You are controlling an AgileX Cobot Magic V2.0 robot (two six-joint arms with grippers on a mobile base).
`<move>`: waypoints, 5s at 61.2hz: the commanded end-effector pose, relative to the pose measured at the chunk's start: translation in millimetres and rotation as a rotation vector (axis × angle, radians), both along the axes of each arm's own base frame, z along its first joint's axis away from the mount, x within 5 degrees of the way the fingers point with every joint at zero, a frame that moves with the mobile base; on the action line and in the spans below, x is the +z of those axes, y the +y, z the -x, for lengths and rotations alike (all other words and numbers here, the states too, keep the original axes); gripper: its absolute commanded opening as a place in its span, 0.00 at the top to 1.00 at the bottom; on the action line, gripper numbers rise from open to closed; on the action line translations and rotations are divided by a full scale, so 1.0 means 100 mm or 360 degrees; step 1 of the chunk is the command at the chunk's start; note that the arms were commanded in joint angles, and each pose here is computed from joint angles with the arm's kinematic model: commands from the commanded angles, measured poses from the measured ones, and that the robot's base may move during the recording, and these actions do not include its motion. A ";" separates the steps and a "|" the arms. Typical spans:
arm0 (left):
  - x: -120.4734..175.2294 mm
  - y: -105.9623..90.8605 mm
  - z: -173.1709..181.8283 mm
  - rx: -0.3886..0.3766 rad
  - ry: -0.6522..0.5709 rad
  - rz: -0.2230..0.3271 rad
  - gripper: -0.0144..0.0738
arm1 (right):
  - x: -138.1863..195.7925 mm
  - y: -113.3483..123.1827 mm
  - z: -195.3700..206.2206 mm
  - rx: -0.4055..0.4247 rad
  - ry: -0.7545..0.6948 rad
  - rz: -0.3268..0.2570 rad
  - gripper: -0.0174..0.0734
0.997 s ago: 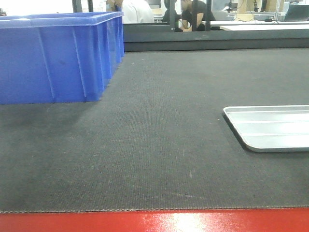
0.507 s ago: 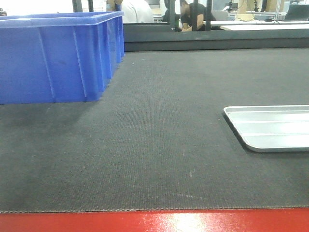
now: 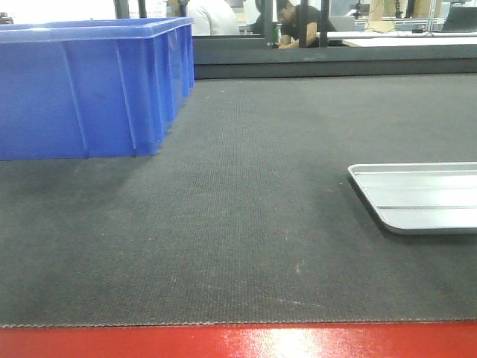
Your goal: Grab orange capacitor from left shelf to right conveyor
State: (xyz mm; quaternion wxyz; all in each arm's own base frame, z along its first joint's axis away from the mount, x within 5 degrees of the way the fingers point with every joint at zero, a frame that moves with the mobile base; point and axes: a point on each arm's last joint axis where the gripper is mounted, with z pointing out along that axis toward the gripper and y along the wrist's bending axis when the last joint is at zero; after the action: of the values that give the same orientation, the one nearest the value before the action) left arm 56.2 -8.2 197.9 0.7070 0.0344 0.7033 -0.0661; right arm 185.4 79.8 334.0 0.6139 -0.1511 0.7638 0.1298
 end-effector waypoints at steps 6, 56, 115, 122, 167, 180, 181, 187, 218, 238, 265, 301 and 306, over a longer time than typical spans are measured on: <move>0.10 0.01 0.01 0.0002 -0.0165 0.0032 0.98 | 0.08 -0.12 -0.32 -0.0123 -0.0255 -0.0003 0.72; 0.10 0.01 0.01 0.0002 -0.0165 0.0032 0.98 | -1.34 -0.65 -0.24 -0.0364 -0.0304 -0.0069 0.72; 0.10 0.01 0.01 0.0002 -0.0165 0.0032 0.98 | -1.81 -0.64 -0.58 -0.0349 -0.0216 -0.0139 0.11; 0.10 0.01 0.01 0.0002 -0.0165 0.0032 0.98 | -1.73 -0.64 -0.55 -0.0351 -0.0234 -0.0130 0.11; 0.10 0.01 0.01 0.0002 -0.0165 0.0032 0.98 | -0.92 -0.68 0.31 -0.0428 -0.0165 -0.0036 0.43; 0.10 0.01 0.01 0.0002 -0.0165 0.0032 0.98 | -0.74 -0.74 0.57 -0.0555 -0.0170 -0.0100 0.75; 0.10 0.01 0.01 0.0002 -0.0165 0.0032 0.98 | -0.72 -0.75 0.58 -0.0567 -0.0165 -0.0109 0.75; 0.10 0.01 0.01 0.0002 -0.0165 0.0032 0.98 | -0.58 -0.79 0.63 -0.0651 -0.0106 -0.0128 0.74; 0.10 0.01 0.01 0.0002 -0.0165 0.0032 0.98 | -0.22 -0.86 0.68 -0.0763 -0.0063 -0.0109 0.74; 0.10 0.01 0.01 0.0002 -0.0165 0.0032 0.98 | -0.20 -0.85 0.67 -0.0750 -0.0101 -0.0111 0.74; 0.10 0.01 0.01 0.0002 -0.0165 0.0032 0.98 | -0.24 -0.78 0.95 -0.0621 -0.0305 -0.0097 0.74; 0.10 0.01 0.01 0.0002 -0.0165 0.0032 0.98 | -1.25 -0.79 1.30 -0.0639 -0.0391 -0.0079 0.74; 0.10 0.01 0.01 0.0002 -0.0165 0.0032 0.98 | -1.30 -0.80 1.30 -0.0651 -0.0435 -0.0134 0.74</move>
State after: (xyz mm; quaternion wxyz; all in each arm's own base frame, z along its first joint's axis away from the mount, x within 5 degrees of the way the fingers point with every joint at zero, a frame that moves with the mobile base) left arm 56.2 -8.2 197.9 0.7070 0.0344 0.7033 -0.0661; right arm 56.5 1.8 191.3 0.6754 0.0057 0.7372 0.0179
